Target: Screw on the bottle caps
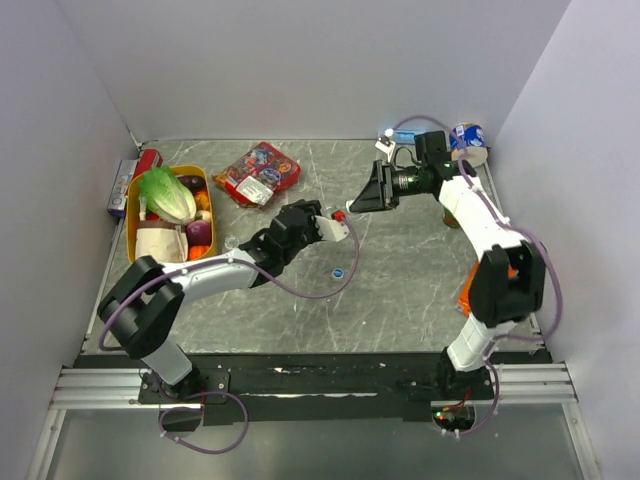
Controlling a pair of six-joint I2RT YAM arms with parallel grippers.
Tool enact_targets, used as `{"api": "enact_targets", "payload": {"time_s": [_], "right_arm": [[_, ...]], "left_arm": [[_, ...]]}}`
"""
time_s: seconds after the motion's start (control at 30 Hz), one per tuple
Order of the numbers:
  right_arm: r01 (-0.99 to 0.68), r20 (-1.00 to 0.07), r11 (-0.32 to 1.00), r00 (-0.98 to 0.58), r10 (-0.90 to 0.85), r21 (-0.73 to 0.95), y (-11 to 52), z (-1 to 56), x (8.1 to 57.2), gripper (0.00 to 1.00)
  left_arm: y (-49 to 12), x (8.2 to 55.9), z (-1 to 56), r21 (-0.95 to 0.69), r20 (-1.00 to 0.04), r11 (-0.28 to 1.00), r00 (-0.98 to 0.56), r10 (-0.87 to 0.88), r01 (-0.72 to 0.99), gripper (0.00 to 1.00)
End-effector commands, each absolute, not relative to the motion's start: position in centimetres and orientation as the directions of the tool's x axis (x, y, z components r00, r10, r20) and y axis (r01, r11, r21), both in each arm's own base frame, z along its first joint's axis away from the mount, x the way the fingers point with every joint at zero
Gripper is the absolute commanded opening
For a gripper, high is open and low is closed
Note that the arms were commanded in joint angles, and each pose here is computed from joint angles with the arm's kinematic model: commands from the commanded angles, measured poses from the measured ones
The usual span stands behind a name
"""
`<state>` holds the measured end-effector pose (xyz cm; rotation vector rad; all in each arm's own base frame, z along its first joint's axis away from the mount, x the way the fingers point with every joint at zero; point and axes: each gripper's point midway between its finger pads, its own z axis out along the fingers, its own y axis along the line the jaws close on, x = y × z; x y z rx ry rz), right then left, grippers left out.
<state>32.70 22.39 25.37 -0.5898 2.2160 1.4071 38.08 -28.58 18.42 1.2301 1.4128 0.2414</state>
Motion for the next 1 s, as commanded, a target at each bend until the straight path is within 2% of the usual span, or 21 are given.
{"api": "enact_targets", "payload": {"time_s": [0.0,0.03,0.1,0.13,0.17,0.2,0.27,0.33,0.37,0.4,0.43,0.5,0.53,0.57,0.6,0.63,0.7,0.73,0.83,0.97], "right_arm": [[-0.168,-0.159,0.162,-0.985,-0.066,0.972,24.2,28.0,31.5,0.3],[-0.167,-0.16,0.152,-0.986,-0.055,0.974,23.8,28.3,32.3,0.39],[-0.292,-0.295,0.137,-0.956,-0.004,0.946,22.1,30.6,34.6,0.5],[-0.341,-0.347,0.144,-0.938,0.019,0.929,21.2,31.5,35.3,0.61],[-0.443,-0.461,0.195,-0.885,0.059,0.875,19.9,32.6,36.9,0.65],[-0.442,-0.483,0.263,-0.868,0.117,0.858,17.5,32.9,38.0,0.7],[-0.532,-0.61,0.356,-0.776,0.158,0.768,14.3,34.1,39.7,0.99],[-0.568,-0.666,0.401,-0.727,0.164,0.719,12.1,35.3,39.6,1.0],[-0.675,-0.77,0.422,-0.631,0.095,0.605,11.8,35.4,39.3,1.0],[-0.736,-0.829,0.441,-0.558,0.034,0.513,11.9,36.0,38.2,1.0],[-0.757,-0.845,0.453,-0.534,-0.015,0.471,12.2,35.4,37.1,1.0],[-0.852,-0.939,0.499,-0.286,-0.188,0.16,12.3,35.8,35.3,1.0],[-0.886,-0.947,0.457,-0.213,-0.241,0.083,13.5,34.0,34.3,1.0],[-0.905,-0.947,0.413,-0.044,-0.317,-0.096,13.5,33.9,33.8,1.0],[-0.897,-0.925,0.359,0.123,-0.36,-0.259,14.5,35.5,31.1,1.0],[-0.878,-0.848,0.227,0.293,-0.442,-0.421,15.8,33.0,29.8,1.0],[-0.784,-0.73,0.122,0.492,-0.474,-0.608,16.6,33.2,27.0,0.96],[-0.762,-0.692,0.071,0.54,-0.479,-0.644,17.1,31.4,26.3,0.94],[-0.684,-0.615,0.015,0.646,-0.452,-0.73,17.8,31.8,25.0,0.86],[-0.711,-0.618,-0.078,0.655,-0.435,-0.699,19.0,31.2,23.8,0.74]], "left_arm": [[-29.8,40.1,29.8,0.775,-0.626,0.595,0.391,0.674,0.214,0.01],[-30.0,39.8,29.5,0.777,-0.624,0.585,0.396,0.673,0.231,0.01],[-30.1,39.5,28.3,0.784,-0.621,0.555,0.384,0.683,0.278,0.01],[-30.2,39.2,28.0,0.777,-0.63,0.551,0.382,0.676,0.305,0.01],[-30.4,39.0,27.4,0.777,-0.629,0.532,0.384,0.676,0.336,0.01],[-30.6,38.6,26.2,0.778,-0.623,0.496,0.374,0.687,0.385,0.01],[-31.4,37.6,25.2,0.76,-0.631,0.429,0.397,0.667,0.488,0.01],[-31.2,36.8,23.6,0.721,-0.649,0.38,0.37,0.665,0.58,0.01],[-32.2,35.7,23.2,0.687,-0.67,0.319,0.399,0.626,0.653,0.01],[-31.8,34.7,21.3,0.637,-0.672,0.263,0.356,0.649,0.724,0.01],[-31.8,34.7,21.8,0.597,-0.699,0.249,0.342,0.628,0.763,0.01],[-32.7,31.8,21.0,0.501,-0.733,0.086,0.37,0.571,0.861,0.01],[-32.1,30.9,20.2,0.479,-0.708,0.005,0.383,0.594,0.878,0.01],[-32.1,30.5,19.9,0.47,-0.703,-0.027,0.393,0.592,0.882,0.01],[-32.3,29.9,19.9,0.453,-0.709,-0.061,0.401,0.579,0.889,0.01],[-32.2,29.5,19.5,0.422,-0.705,-0.09,0.388,0.593,0.902,0.01],[-32.7,29.3,19.6,0.393,-0.714,-0.117,0.383,0.586,0.912,0.01],[-32.5,29.1,19.3,0.372,-0.713,-0.127,0.371,0.595,0.919,0.01],[-32.7,29.2,19.4,0.374,-0.714,-0.137,0.379,0.588,0.917,0.01],[-33.0,29.5,20.0,0.4,-0.714,-0.134,0.4,0.575,0.907,0.01]]}}
